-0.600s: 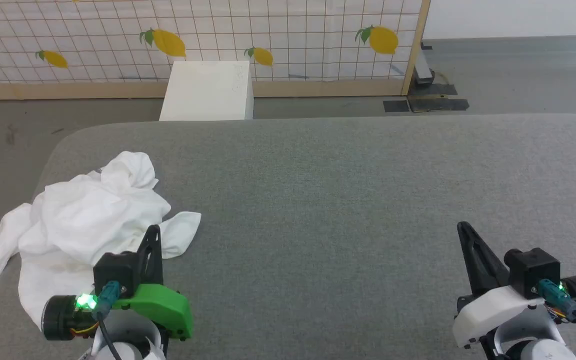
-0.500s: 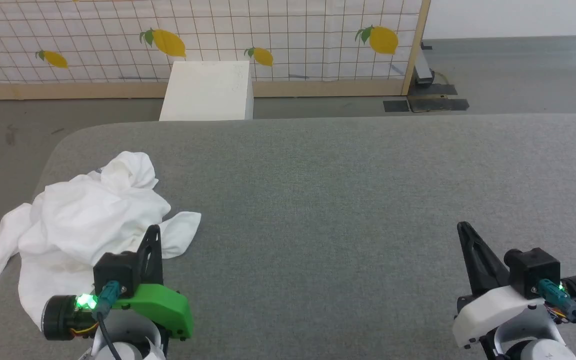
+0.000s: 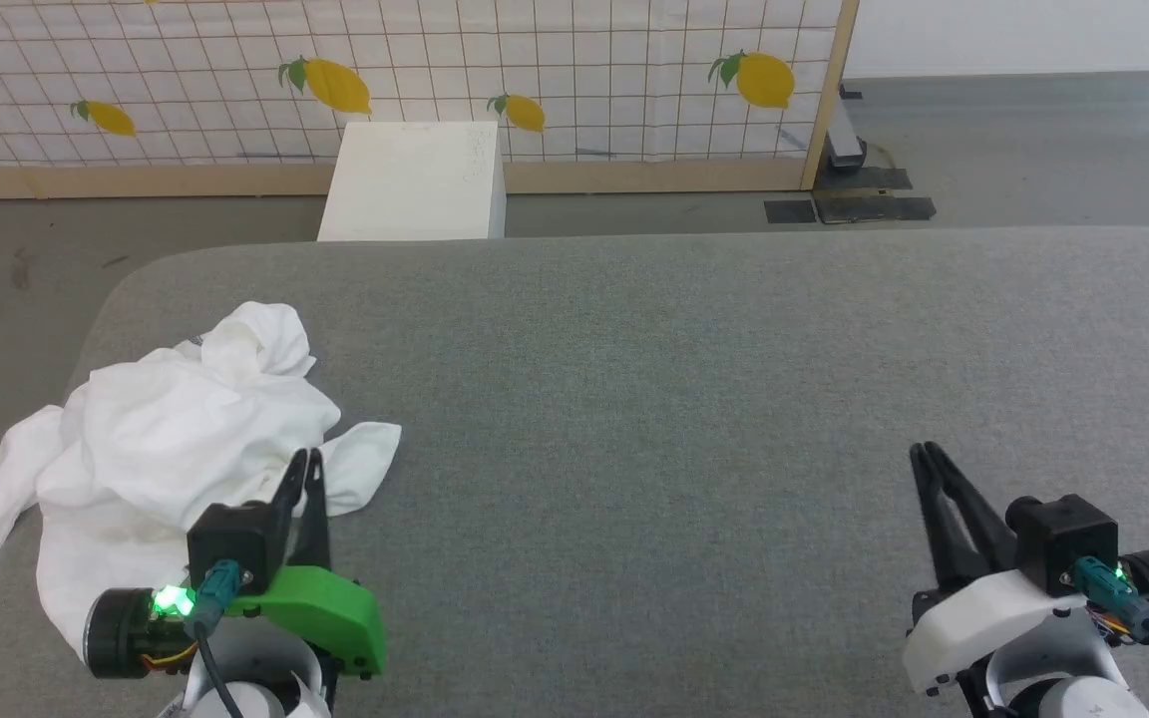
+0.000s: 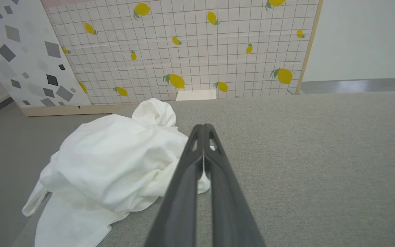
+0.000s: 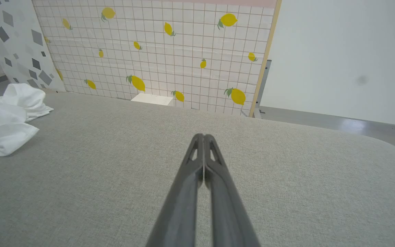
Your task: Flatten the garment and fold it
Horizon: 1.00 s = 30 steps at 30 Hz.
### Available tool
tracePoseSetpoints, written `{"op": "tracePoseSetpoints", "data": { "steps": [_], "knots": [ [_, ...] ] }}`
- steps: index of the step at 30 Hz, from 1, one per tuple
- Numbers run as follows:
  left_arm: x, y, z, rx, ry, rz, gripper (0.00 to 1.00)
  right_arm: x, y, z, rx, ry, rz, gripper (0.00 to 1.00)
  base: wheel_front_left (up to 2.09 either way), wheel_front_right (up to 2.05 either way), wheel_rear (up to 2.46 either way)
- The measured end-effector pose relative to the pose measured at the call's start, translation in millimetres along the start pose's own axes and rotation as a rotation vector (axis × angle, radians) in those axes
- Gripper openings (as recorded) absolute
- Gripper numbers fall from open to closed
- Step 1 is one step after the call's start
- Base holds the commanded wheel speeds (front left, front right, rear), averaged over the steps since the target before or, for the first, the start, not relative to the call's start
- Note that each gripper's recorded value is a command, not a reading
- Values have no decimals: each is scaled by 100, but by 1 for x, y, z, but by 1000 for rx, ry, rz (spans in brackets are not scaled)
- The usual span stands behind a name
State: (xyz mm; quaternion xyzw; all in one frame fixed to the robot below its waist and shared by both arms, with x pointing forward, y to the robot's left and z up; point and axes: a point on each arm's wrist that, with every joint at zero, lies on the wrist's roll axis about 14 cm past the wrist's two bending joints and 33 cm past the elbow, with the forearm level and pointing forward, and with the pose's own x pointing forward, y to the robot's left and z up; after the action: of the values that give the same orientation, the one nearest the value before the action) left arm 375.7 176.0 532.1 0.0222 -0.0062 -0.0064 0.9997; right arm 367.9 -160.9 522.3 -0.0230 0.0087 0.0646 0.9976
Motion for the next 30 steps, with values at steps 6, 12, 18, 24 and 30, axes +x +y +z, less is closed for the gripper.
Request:
{"op": "tracePoseSetpoints", "data": {
  "steps": [6,12,18,24,30],
  "knots": [
    [0,-1,0,-2,0,-4,100,0,0,0,3,0,0,100,0,0,0],
    [0,-3,-1,-8,-3,-9,100,0,-1,-1,18,-5,-2,100,0,0,0],
    [-1,-4,-1,-10,-11,-10,100,-1,0,-2,30,-8,0,100,0,0,0],
    [-3,1,1,-17,-23,9,100,1,4,-2,47,-18,12,100,0,0,0],
    [-9,11,2,-22,-32,44,100,5,13,-1,62,-25,40,100,0,0,0]
  ]
}}
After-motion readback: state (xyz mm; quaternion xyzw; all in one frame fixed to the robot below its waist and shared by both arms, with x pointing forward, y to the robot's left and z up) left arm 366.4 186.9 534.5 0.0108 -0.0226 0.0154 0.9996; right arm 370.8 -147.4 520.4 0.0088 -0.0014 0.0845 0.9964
